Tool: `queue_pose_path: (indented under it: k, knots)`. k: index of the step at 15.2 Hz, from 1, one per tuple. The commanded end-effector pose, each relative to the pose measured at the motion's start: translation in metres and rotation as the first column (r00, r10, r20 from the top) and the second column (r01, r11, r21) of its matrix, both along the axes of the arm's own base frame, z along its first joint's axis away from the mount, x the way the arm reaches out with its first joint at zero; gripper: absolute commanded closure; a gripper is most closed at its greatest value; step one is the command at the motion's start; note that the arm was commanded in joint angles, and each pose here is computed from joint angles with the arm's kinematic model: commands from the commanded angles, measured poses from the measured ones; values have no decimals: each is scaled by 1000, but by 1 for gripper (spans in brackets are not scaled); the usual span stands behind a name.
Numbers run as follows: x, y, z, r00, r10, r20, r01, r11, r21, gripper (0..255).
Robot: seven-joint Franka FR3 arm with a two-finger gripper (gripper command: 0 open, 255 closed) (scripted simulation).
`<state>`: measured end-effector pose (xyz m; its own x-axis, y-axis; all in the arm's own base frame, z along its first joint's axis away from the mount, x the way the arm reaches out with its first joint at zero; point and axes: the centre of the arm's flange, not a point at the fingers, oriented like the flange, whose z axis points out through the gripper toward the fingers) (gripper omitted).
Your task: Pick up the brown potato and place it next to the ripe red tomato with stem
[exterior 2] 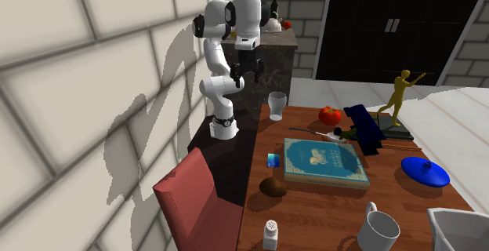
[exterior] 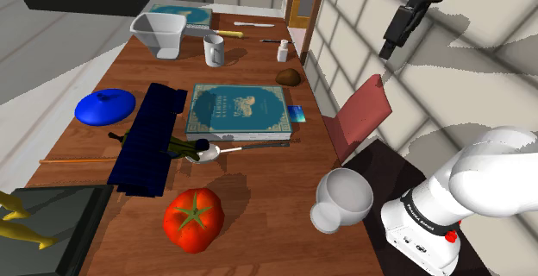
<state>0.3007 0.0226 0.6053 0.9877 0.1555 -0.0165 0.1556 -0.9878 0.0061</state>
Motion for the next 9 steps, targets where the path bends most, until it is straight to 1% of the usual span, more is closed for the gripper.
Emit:
queue_pose_path:
  k: [1, 5, 9]
  knots:
    - [0, 0, 0, 1000, 0, 0, 0, 1000, 0, 0]
    - [47, -8, -27, 996, 85, -27, -85, 996, -21, 0]
    - [95, -13, -56, 984, 168, -56, -170, 985, -40, 0]
